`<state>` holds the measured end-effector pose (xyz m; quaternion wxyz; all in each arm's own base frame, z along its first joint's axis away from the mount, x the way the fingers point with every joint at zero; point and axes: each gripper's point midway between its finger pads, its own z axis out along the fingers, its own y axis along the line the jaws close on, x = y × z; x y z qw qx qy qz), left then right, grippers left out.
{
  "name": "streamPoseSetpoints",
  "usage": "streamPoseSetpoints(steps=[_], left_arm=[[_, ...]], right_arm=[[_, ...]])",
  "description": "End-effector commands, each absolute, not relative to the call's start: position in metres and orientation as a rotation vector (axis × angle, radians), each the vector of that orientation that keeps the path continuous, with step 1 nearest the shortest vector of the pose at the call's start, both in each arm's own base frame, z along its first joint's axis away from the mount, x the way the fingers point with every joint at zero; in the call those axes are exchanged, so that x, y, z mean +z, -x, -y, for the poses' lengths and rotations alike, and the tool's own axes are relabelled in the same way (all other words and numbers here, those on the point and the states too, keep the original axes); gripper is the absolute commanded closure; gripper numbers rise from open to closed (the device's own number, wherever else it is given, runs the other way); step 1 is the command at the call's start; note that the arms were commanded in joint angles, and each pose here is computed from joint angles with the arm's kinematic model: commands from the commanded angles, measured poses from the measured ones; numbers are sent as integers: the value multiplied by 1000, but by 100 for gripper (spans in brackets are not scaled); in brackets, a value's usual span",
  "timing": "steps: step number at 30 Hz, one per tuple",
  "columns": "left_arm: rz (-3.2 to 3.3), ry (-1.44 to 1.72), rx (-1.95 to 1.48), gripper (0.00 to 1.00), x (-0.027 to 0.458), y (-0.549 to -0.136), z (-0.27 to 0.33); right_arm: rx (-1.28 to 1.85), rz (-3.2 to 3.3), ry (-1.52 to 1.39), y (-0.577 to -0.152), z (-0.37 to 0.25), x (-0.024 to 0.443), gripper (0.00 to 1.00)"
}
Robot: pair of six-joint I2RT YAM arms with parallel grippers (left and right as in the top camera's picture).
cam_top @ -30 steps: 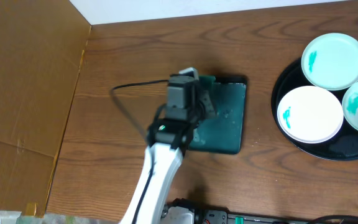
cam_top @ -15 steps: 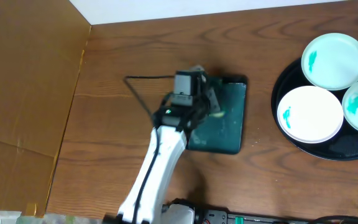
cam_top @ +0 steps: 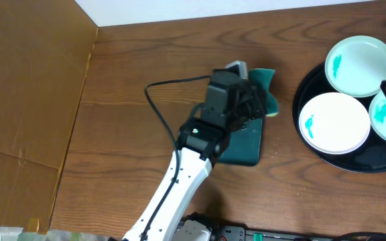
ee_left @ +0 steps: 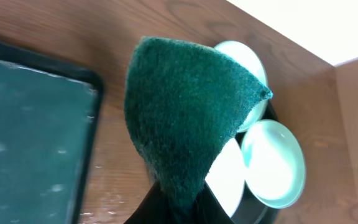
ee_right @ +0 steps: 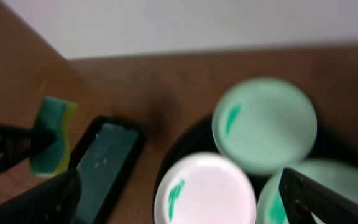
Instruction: Clean dirty plates on tray and stack at the side
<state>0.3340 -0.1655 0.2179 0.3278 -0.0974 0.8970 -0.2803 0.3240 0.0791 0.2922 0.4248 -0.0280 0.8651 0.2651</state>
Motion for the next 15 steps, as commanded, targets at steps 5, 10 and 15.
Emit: streamPoseSetpoints(steps=[5,10,15], left_arm=[[-2342,327,-722,93,193,-357,200],[-2352,289,-768,93,159,-376,240],[-2418,336,-796,93,123,-375,263]], right_arm=[[601,-2422,61,-365,-86,232,4],[491,-2580,167,-378,-102,170,24],[355,-2680,229,-388,-98,123,41]])
